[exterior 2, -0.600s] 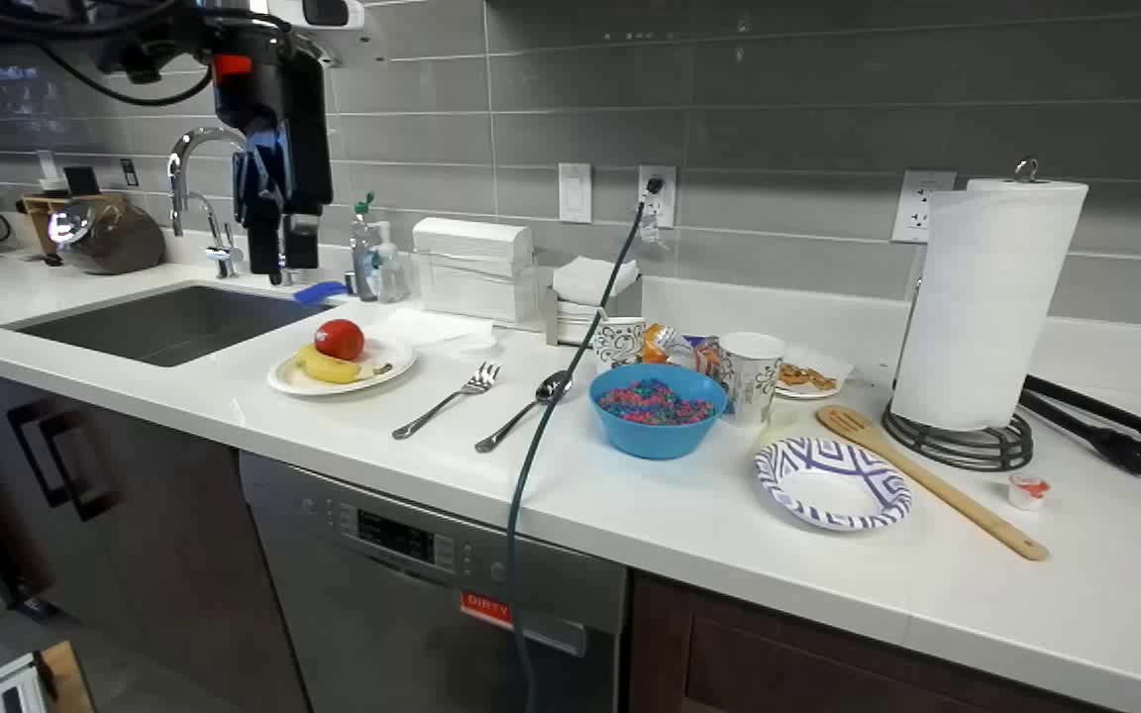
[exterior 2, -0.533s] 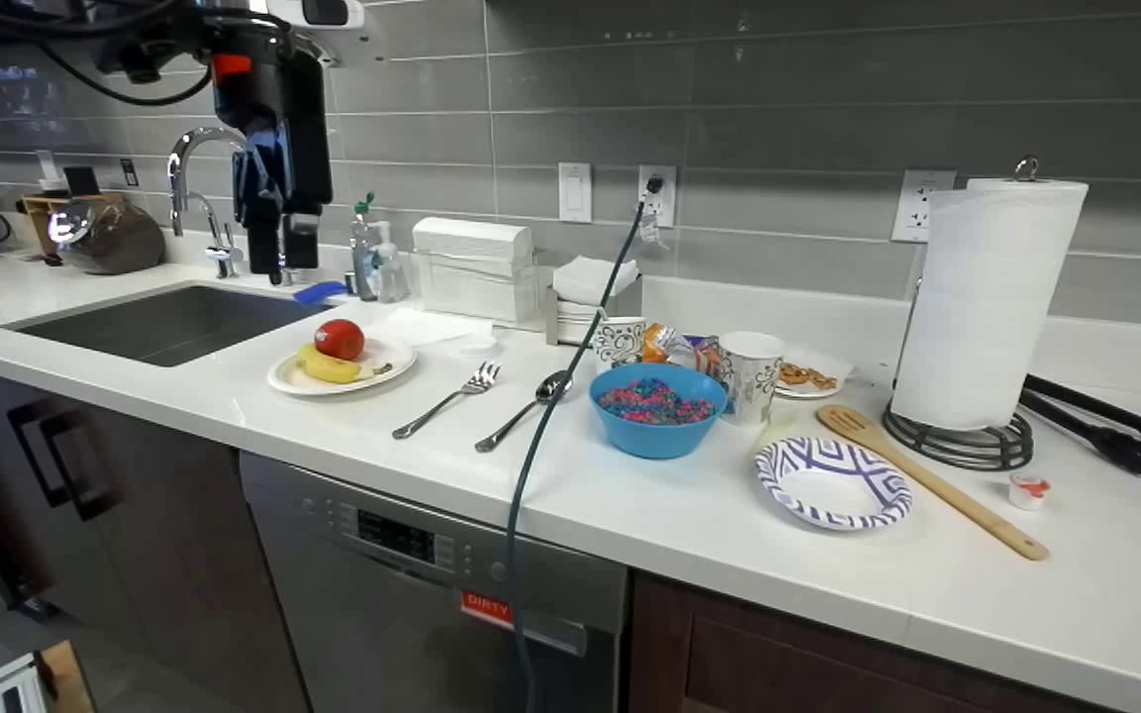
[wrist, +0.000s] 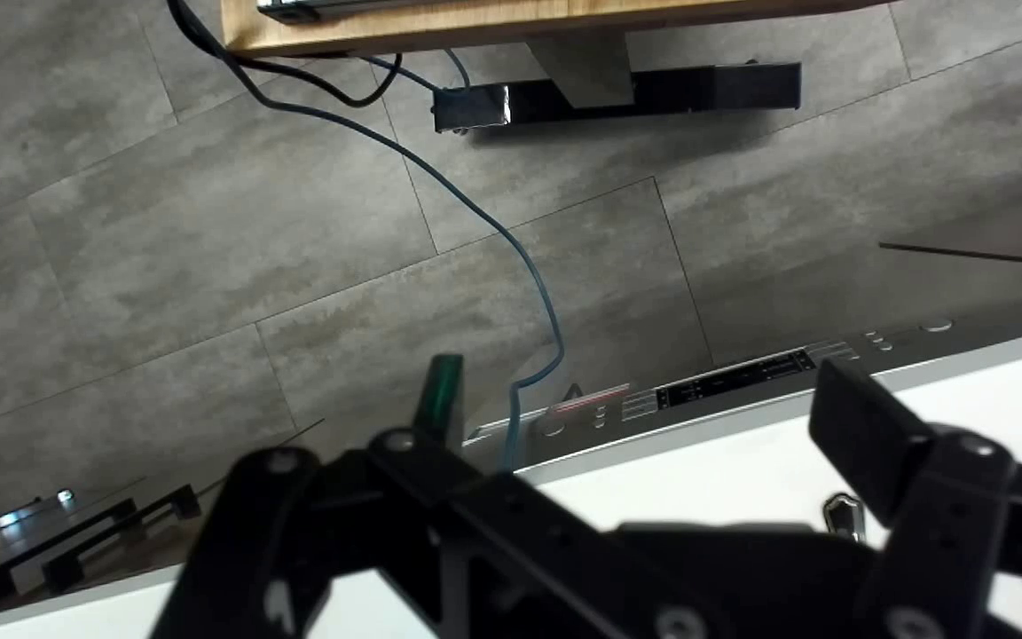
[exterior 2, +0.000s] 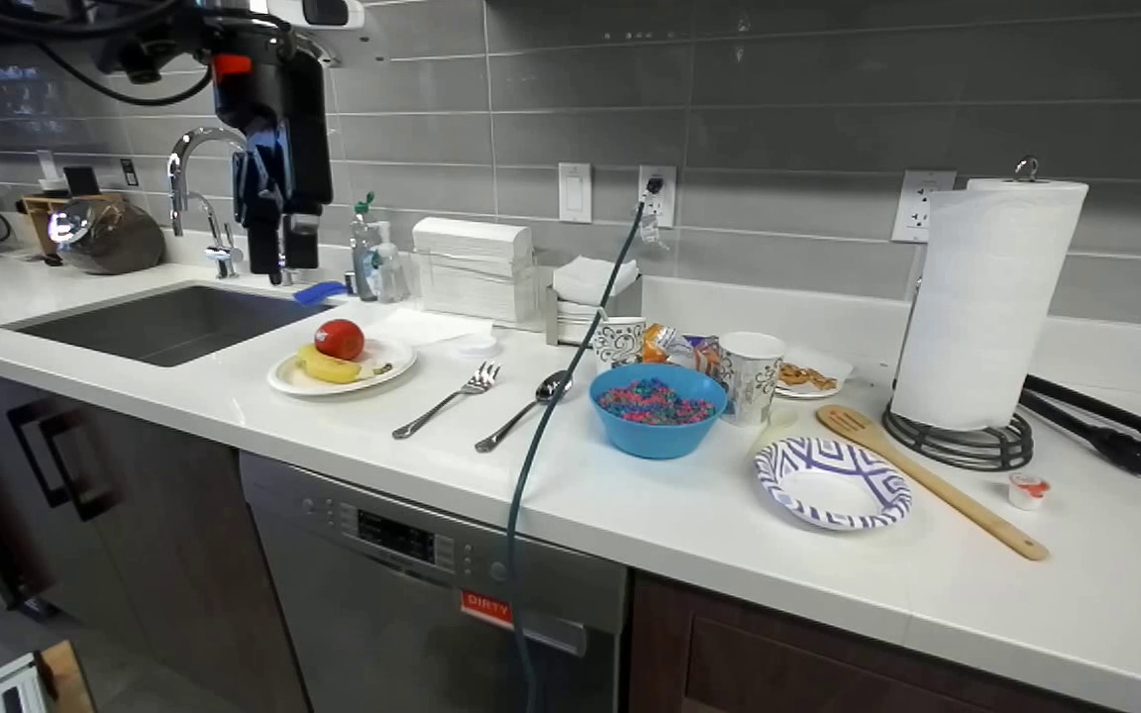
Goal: Move the coffee cup on the left to the left.
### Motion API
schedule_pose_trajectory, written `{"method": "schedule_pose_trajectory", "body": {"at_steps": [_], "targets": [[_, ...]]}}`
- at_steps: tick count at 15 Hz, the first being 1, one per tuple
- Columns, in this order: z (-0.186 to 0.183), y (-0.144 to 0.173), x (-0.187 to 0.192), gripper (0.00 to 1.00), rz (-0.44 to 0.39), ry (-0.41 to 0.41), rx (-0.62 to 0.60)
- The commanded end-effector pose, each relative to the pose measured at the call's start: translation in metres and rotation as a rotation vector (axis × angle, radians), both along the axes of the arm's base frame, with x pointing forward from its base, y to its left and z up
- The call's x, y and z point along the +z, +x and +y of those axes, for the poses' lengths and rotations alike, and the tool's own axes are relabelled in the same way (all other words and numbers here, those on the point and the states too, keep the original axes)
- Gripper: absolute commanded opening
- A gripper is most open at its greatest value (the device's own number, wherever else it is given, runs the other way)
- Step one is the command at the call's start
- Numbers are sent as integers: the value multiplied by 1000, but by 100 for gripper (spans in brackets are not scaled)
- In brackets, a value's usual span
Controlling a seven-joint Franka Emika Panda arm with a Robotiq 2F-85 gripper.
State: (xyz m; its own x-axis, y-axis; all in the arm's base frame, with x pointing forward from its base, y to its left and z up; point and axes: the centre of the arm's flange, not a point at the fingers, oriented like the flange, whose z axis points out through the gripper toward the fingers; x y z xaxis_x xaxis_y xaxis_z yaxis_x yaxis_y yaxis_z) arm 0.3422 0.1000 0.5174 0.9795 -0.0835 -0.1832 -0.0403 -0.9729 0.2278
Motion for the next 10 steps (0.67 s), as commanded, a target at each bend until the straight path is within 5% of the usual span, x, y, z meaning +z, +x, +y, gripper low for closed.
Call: {"method": "schedule_pose_trajectory", "body": {"at_steps": [1,10], "targets": [[0,0,0,100,0,0,0],[-32,33,11,100,-51,53,-72]]}}
